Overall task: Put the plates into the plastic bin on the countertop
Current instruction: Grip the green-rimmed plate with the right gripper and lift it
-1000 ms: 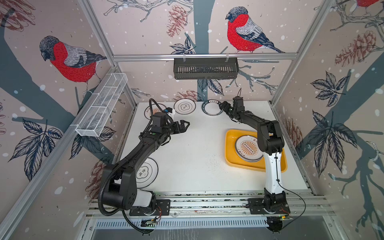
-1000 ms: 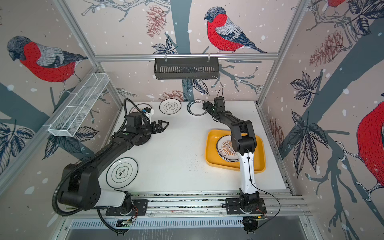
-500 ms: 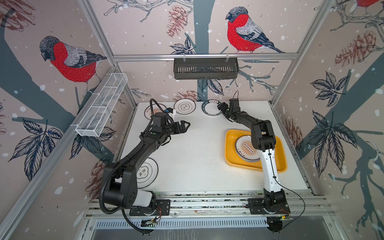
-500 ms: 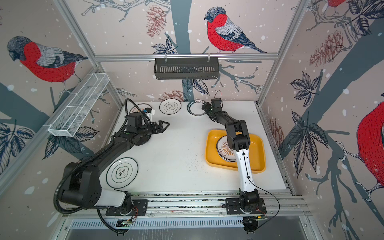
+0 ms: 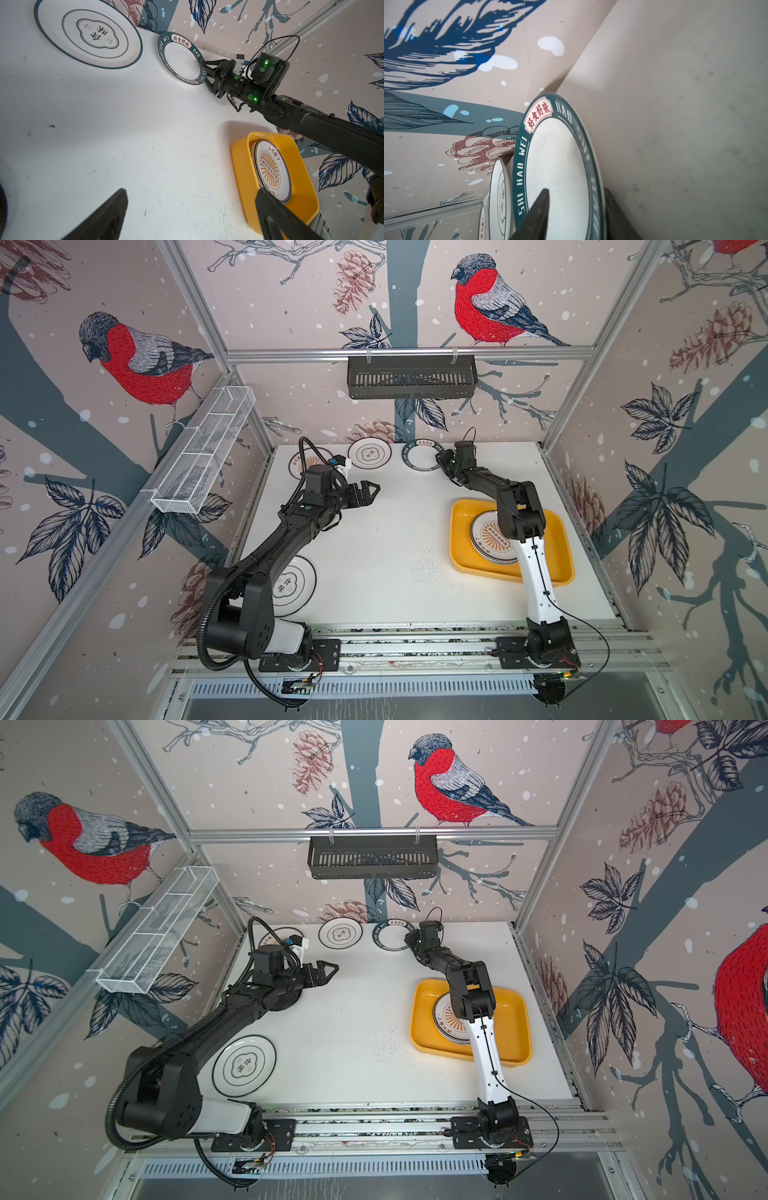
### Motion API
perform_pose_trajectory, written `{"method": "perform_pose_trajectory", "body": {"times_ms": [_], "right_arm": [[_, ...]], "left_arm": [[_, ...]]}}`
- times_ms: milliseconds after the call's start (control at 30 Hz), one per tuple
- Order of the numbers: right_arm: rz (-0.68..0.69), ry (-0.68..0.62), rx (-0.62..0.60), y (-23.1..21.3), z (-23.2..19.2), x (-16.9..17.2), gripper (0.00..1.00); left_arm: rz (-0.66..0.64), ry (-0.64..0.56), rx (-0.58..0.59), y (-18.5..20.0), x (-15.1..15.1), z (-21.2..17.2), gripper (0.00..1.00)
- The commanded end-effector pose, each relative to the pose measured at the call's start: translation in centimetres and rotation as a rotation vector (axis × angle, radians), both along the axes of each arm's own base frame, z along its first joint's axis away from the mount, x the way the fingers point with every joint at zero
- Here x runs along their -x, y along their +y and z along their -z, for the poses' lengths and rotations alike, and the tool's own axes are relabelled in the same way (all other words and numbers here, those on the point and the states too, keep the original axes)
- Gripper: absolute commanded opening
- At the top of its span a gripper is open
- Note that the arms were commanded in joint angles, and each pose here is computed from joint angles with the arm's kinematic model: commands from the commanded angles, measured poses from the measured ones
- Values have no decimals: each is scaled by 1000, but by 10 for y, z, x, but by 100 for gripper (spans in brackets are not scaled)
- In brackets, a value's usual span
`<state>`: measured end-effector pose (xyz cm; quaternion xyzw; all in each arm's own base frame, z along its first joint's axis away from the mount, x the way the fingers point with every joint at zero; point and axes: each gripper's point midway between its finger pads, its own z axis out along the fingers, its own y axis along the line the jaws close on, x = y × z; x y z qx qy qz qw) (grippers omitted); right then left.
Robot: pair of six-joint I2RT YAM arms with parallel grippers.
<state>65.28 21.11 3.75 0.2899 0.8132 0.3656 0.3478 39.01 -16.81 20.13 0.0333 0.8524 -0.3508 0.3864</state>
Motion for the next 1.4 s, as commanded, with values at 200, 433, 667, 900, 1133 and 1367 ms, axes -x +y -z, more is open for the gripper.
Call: {"method": "perform_pose_trajectory", "body": {"times_ms": [200,433,667,900,1133,1367], "right_arm": [[25,170,58,-5,41,26,10],[22,152,111,-5,30,29,3],[37,80,177,-10,-5,27,2],[-9,-9,204,-2,-49,27,2],[-18,-73,228,0,-83,35,2],[-35,-116,215,-4,-115,52,2]], "left_arm": [[-7,-44,-7,2,-2,-10,96],[-14,-59,-6,4,-1,-16,96],[-16,-82,-2,4,2,-25,96],[-11,-93,2,2,5,-31,96],[10,-122,0,-5,12,-41,96],[54,-140,-4,-19,20,-46,96]]}}
